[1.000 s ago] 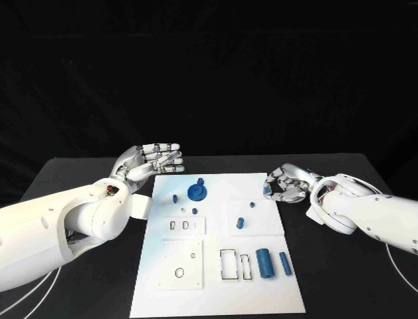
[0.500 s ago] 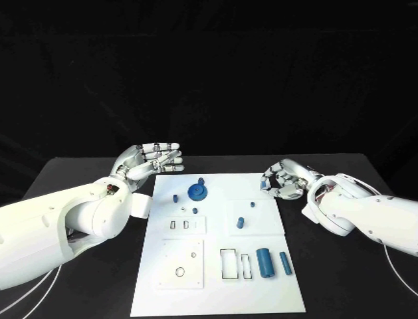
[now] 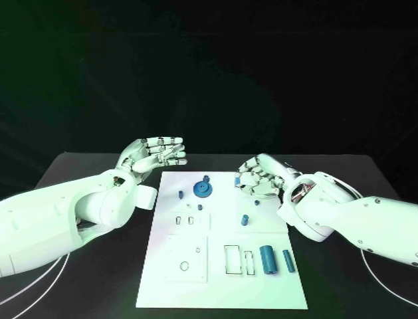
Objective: Assemble the parts on the task board
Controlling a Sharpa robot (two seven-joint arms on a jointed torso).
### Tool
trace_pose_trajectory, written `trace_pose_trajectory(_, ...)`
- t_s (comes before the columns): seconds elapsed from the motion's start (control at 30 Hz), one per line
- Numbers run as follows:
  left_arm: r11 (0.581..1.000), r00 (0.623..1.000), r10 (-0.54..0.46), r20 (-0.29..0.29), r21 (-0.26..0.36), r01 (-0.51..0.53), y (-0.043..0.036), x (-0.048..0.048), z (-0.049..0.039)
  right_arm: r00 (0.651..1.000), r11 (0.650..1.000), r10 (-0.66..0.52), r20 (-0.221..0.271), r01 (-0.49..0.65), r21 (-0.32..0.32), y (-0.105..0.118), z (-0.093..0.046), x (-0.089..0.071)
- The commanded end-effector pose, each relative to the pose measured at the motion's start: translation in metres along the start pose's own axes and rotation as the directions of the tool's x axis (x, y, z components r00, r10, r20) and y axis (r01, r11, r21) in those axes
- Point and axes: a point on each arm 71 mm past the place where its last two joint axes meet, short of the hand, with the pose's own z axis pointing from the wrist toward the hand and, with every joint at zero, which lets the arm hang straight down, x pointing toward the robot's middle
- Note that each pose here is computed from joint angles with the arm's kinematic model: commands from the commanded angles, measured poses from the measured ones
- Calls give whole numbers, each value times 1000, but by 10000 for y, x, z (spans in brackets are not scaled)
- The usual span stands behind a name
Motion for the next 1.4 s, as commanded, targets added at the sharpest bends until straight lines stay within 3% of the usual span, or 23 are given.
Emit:
trace_pose_trajectory(0.03, 1000, 1000, -9, -11, 4, 9, 2, 2, 13, 999, 999, -49, 1, 49, 8, 134, -1, 119)
trace_pose_trajectory(0.33, 1000, 1000, -2, 1, 1, 2, 27, -38, 39, 995, 995, -77, -62, 73, -66, 512, 18, 605)
trace_pose_trajectory(0.67, 1000, 1000, -1, 3, -1, 1, 32, -40, 47, 989, 993, -92, -113, 83, -82, 619, 41, 1006)
trace_pose_trajectory(1.07, 1000, 1000, -4, -3, -4, 4, 39, -11, 59, 982, 993, -105, -159, 94, -77, 653, 61, 1247)
trace_pose_trajectory(1.4, 1000, 1000, -4, -4, -6, 4, 41, -11, 62, 980, 993, -111, -167, 103, -56, 607, 76, 1311)
